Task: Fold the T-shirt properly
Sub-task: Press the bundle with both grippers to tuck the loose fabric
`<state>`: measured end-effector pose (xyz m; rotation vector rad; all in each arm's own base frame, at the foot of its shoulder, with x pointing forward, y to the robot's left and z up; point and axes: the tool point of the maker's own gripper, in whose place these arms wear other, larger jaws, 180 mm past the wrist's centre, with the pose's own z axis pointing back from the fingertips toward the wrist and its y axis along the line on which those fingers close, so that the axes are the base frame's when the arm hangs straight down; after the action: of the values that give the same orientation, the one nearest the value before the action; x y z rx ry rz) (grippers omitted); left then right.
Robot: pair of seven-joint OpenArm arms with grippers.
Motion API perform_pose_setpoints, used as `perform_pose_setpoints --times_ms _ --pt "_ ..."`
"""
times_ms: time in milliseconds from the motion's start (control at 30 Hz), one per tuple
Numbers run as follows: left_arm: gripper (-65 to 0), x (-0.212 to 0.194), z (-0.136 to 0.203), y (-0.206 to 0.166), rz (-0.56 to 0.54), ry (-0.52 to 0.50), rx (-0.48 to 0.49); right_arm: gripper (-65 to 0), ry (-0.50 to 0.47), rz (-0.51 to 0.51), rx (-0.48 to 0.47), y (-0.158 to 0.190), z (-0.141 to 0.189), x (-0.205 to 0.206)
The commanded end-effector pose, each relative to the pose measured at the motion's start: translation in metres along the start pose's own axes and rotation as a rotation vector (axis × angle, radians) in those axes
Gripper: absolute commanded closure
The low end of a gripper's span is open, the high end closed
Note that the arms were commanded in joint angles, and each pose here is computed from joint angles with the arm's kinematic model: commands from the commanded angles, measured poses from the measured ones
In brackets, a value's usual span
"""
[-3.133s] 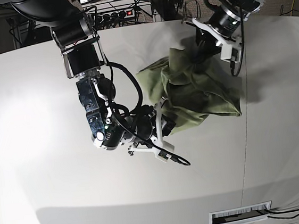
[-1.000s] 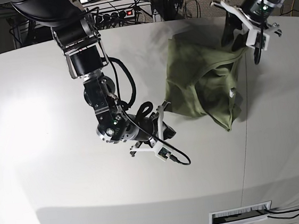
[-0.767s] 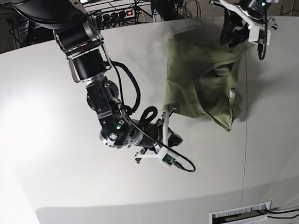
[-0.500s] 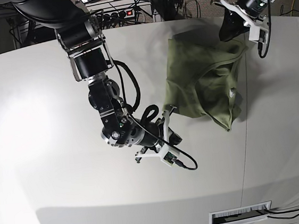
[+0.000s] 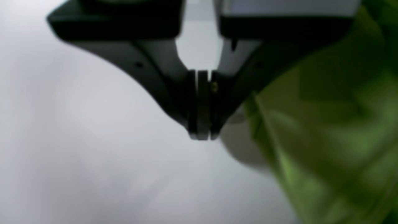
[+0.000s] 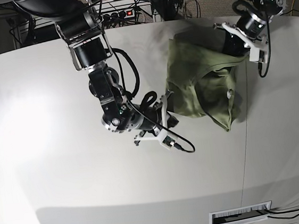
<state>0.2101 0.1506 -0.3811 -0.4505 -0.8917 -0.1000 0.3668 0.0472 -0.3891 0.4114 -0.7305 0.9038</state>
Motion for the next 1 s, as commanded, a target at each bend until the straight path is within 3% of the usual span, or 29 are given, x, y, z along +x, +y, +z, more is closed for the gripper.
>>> perform_pose_setpoints --times_ms 0,167,400,800,967 --pt "0.0 0.017 0.000 0.001 -0.017 -0.053 -0.011 0.0 -0.049 0.014 0.012 0.002 0.002 0.019" --pt "0.0 0.039 -0.015 0.018 -0.028 -0.104 -0.001 0.0 0.051 0.053 0.076 0.027 -0.006 0.002" --pt "0.0 0.068 -0.029 0.060 -0.075 -0.142 0.042 0.0 0.109 -0.006 0.153 0.042 -0.004 -0.008" --pt "0.0 0.124 -0.050 0.104 -0.107 -0.206 0.035 0.0 0.096 -0.111 0.301 0.069 0.002 -0.002" --pt "0.0 0.134 -0.037 0.122 -0.169 -0.178 0.064 0.0 0.102 -0.114 0.308 0.070 0.002 -0.003"
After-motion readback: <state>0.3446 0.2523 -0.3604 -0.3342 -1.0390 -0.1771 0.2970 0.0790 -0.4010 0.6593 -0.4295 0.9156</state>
